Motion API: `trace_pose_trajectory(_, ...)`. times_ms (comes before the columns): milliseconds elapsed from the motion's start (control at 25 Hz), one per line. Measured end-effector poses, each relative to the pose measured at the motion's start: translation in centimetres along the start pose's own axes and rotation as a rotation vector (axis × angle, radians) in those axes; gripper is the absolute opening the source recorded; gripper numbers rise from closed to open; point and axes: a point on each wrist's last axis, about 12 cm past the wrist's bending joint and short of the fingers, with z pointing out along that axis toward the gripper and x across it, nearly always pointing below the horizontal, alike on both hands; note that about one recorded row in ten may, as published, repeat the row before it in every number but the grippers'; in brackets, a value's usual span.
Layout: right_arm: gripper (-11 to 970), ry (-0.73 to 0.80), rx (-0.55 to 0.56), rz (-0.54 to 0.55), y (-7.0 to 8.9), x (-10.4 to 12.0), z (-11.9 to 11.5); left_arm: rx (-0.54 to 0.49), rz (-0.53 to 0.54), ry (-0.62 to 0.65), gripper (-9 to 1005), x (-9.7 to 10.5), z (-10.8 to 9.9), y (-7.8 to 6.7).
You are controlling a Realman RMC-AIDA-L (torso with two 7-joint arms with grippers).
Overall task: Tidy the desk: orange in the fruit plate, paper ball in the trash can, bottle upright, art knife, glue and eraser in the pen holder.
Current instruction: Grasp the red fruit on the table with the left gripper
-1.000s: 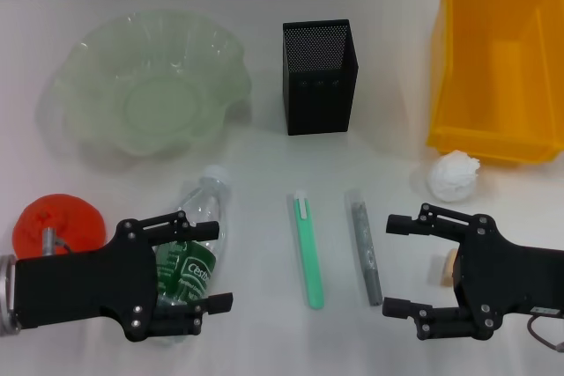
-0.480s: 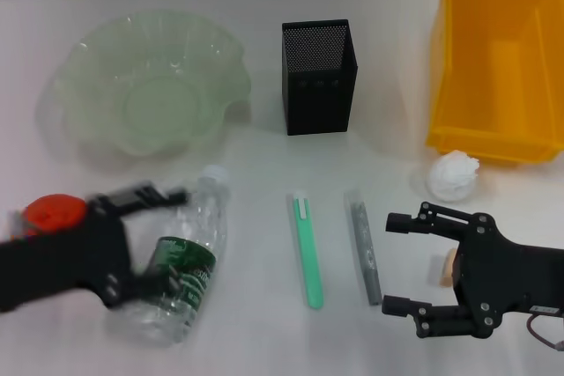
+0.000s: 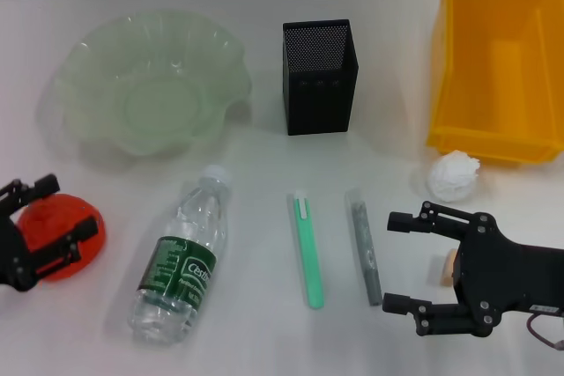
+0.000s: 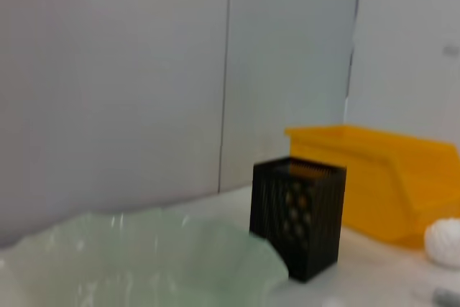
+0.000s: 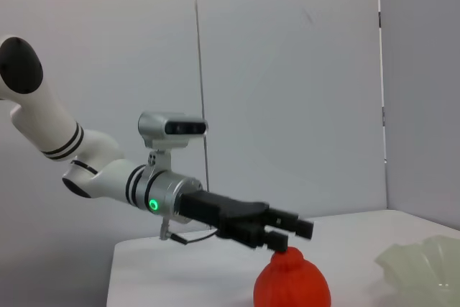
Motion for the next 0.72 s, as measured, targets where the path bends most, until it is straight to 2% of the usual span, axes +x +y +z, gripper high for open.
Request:
trace_pose_trajectory(40, 841, 0.001, -0.003, 0.0, 0.0, 0.0, 0.0, -0.012, -0.021, 0.037, 736, 0.7, -0.4, -0.2)
trace_pose_trajectory(200, 841, 0.001, -0.005, 0.001, 0.0, 0.0, 0.1, -0.016, -0.035, 0.057, 729, 1.0, -0.6, -0.3)
trace_pose_trajectory(280, 841, 0.001, -0.006, 0.003, 0.0, 0.0, 0.1, -0.048, -0.041, 0.109, 725, 1.7, -0.7, -0.1)
trace_pose_trajectory(400, 841, -0.001, -0.007, 0.004, 0.0, 0.0, 0.1, -0.048, -0.04, 0.121, 719, 1.8, -0.6, 0.0)
trace_pose_trajectory(520, 841, -0.003, -0.008, 0.008, 0.0, 0.0, 0.2, -0.036, -0.066, 0.158, 714, 1.7, -0.3, 0.6)
trace_pose_trajectory(720, 840, -0.005, -0.004, 0.009, 0.0, 0.0, 0.2, -0.051, -0.056, 0.161, 567, 1.6, -0.1, 0.8)
